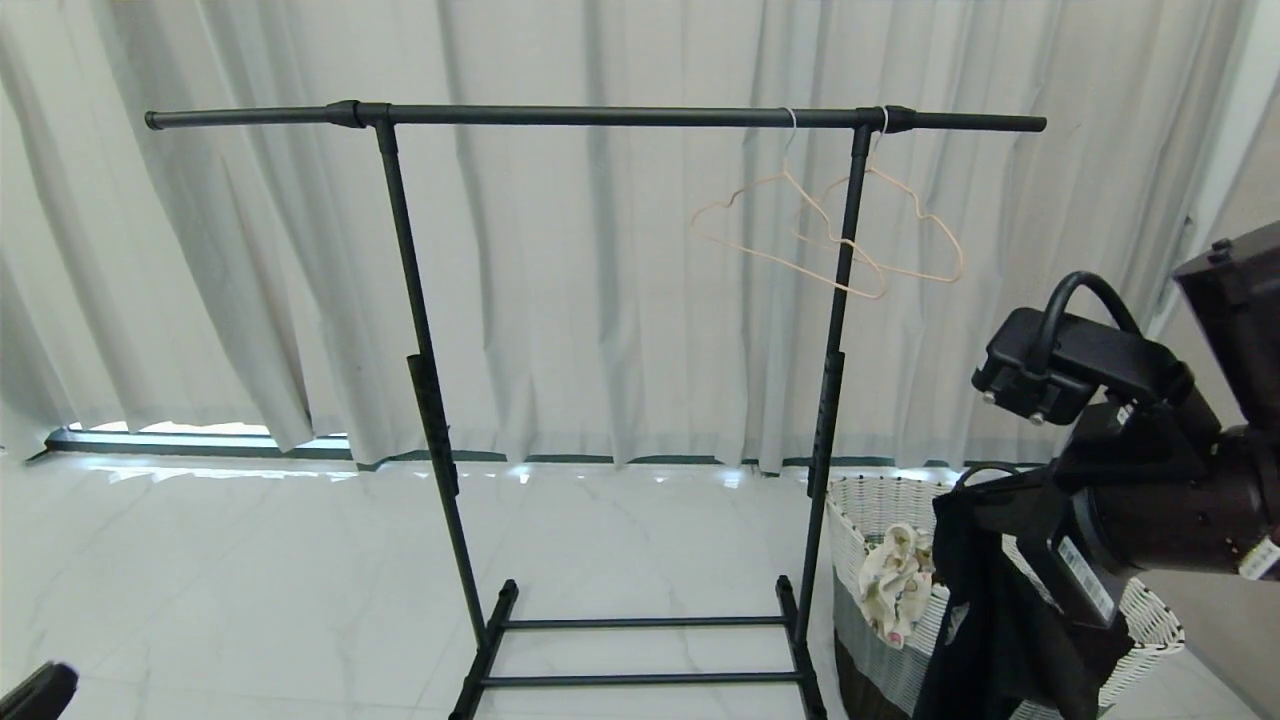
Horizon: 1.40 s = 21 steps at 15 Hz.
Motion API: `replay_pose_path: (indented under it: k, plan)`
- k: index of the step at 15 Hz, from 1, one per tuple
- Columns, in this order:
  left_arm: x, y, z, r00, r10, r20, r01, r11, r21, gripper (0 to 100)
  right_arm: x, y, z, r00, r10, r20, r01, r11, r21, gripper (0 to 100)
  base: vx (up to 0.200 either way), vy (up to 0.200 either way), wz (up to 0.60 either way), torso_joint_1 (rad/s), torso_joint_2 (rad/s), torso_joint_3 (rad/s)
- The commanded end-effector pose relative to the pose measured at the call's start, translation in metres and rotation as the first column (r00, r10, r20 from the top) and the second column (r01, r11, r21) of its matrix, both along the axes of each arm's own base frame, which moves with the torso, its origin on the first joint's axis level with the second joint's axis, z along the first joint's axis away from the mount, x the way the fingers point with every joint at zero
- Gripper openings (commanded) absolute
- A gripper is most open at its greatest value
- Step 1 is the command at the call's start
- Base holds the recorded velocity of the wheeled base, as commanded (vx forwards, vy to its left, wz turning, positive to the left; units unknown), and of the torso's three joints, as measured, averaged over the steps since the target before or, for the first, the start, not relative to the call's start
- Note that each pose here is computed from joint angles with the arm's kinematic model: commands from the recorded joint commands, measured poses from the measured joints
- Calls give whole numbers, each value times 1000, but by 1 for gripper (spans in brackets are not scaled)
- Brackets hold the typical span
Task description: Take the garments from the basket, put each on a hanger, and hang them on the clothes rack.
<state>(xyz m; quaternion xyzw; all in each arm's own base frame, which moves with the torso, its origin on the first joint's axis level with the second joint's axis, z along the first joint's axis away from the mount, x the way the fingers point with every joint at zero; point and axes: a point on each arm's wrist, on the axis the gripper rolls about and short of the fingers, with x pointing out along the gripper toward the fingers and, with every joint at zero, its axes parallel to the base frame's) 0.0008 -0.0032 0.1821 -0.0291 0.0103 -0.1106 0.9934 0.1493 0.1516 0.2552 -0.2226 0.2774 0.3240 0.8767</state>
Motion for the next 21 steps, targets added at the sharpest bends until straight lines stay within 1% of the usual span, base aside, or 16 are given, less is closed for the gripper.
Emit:
replay_pose_path:
  k: [1, 2, 4, 5, 7, 9, 10, 11, 12, 14, 15, 16, 17, 18, 19, 21]
  plan:
    - [74, -22, 37, 951, -210, -228, 218, 976, 10, 100, 4, 6, -1, 1000, -8, 1, 7, 1000, 23, 0, 0, 0, 0, 0, 0, 0]
    - [88, -36, 36, 912, -295, -286, 312, 950, 13, 100, 7, 9, -1, 1000, -7, 7, 7, 999, 41, 0, 0, 0, 0, 0, 0, 0]
    - [110, -63, 31, 843, -379, -382, 420, 907, 26, 100, 7, 19, -2, 1000, 21, 19, -22, 998, 54, 0, 0, 0, 0, 0, 0, 0]
    - [119, -81, 29, 798, -430, -423, 485, 874, 28, 100, 6, 24, -2, 999, 38, 28, -40, 997, 66, 0, 0, 0, 0, 0, 0, 0]
    - [127, -111, 19, 715, -493, -497, 584, 811, 36, 100, 4, 31, -2, 997, 59, 39, -62, 995, 79, 0, 0, 0, 0, 0, 0, 0]
    - [130, -141, 7, 645, -545, -536, 664, 746, 41, 100, 5, 33, -1, 997, 66, 47, -70, 993, 92, 0, 0, 0, 0, 0, 0, 0]
    - [132, -155, 8, 622, -569, -537, 693, 720, 40, 100, 5, 34, -1, 996, 73, 47, -78, 992, 102, 0, 0, 0, 0, 0, 0, 0]
    - [137, -172, 8, 597, -585, -550, 712, 702, 26, 100, 4, 34, 1, 996, 82, 42, -86, 990, 113, 0, 0, 0, 0, 0, 0, 0]
    - [142, -191, 8, 572, -598, -561, 723, 691, 1, 100, 3, 34, 2, 995, 90, 37, -94, 987, 128, 0, 0, 0, 0, 0, 0, 0]
    - [153, -227, 3, 545, -618, -567, 726, 685, -49, 100, 3, 33, 5, 995, 91, 40, -96, 986, 140, 0, 0, 0, 0, 0, 0, 0]
    - [159, -240, -6, 542, -611, -577, 725, 687, -47, 100, 2, 33, 6, 995, 94, 42, -99, 985, 143, 0, 0, 0, 0, 0, 0, 0]
    - [166, -251, -17, 547, -605, -578, 721, 692, -41, 100, 2, 33, 7, 995, 94, 44, -99, 984, 145, 0, 0, 0, 0, 0, 0, 0]
    - [170, -257, -24, 557, -598, -575, 713, 700, -37, 100, 1, 32, 7, 995, 94, 46, -99, 984, 147, 0, 0, 0, 0, 0, 0, 0]
    - [182, -269, -42, 581, -581, -570, 694, 719, -25, 100, -1, 32, 8, 993, 103, 48, -109, 982, 152, 0, 0, 0, 0, 0, 0, 0]
    - [186, -273, -48, 584, -576, -571, 687, 726, -30, 100, -2, 31, 9, 993, 103, 51, -110, 982, 153, 0, 0, 0, 0, 0, 0, 0]
    - [192, -280, -70, 570, -545, -615, 671, 741, -35, 100, -3, 30, 10, 993, 105, 51, -112, 981, 157, 0, 0, 0, 0, 0, 0, 0]
